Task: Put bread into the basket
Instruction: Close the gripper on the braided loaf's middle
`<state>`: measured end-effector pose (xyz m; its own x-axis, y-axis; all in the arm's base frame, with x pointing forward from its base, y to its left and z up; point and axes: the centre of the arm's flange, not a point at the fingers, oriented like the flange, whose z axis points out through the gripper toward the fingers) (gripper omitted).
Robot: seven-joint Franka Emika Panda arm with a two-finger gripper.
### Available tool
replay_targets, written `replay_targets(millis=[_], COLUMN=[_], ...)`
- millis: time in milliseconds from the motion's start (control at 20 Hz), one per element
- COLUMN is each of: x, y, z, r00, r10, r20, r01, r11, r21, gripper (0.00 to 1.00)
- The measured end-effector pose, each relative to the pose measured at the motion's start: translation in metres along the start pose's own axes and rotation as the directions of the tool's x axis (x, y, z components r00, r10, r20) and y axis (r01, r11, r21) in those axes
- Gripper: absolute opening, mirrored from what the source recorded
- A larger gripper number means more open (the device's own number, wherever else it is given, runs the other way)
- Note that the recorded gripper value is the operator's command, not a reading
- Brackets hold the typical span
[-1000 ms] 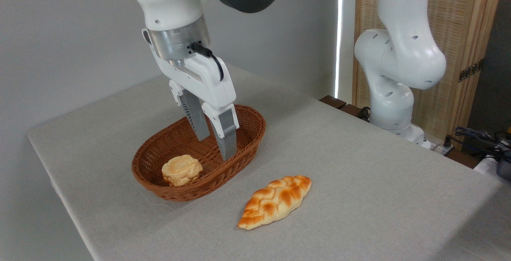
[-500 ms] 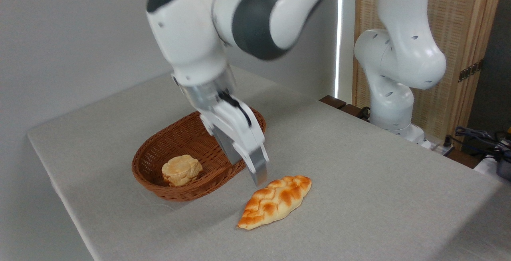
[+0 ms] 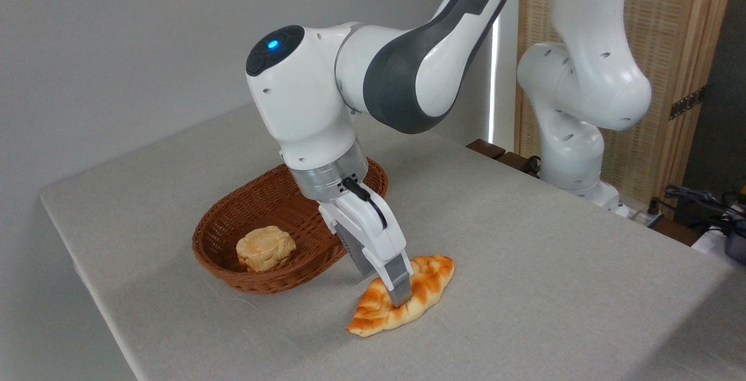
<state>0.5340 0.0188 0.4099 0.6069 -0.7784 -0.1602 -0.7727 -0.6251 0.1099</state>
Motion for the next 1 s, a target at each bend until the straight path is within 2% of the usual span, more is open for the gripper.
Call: replay_targets(millis=[100, 150, 200, 250, 350, 600, 1000], x=[-0.0005, -0.0007, -0.0011, -0.0012, -0.0009, 0.0005, 0.0004], y=[-0.0003, -0.0003, -0.0003, -0.0003, -0.0012, -0.0029, -0.0032], z=[0.0002, 0.0006, 0.0023, 0.0034, 0.0060, 0.0083, 0.0080], r00=[1.000, 1.000, 1.000, 1.000, 0.999, 0.998, 0.998], r10=[0.005, 0.007, 0.011, 0.013, 0.024, 0.041, 0.042], r20=[0.010, 0.015, 0.024, 0.028, 0.035, 0.037, 0.036], r01=[-0.005, -0.007, -0.011, -0.014, -0.025, -0.042, -0.043], r11=[1.000, 1.000, 1.000, 1.000, 1.000, 0.999, 0.999], r21=[0.008, 0.010, 0.013, 0.014, 0.018, 0.024, 0.025], gripper=[0.83, 0.65, 0.57, 0.42, 0.27, 0.10, 0.11])
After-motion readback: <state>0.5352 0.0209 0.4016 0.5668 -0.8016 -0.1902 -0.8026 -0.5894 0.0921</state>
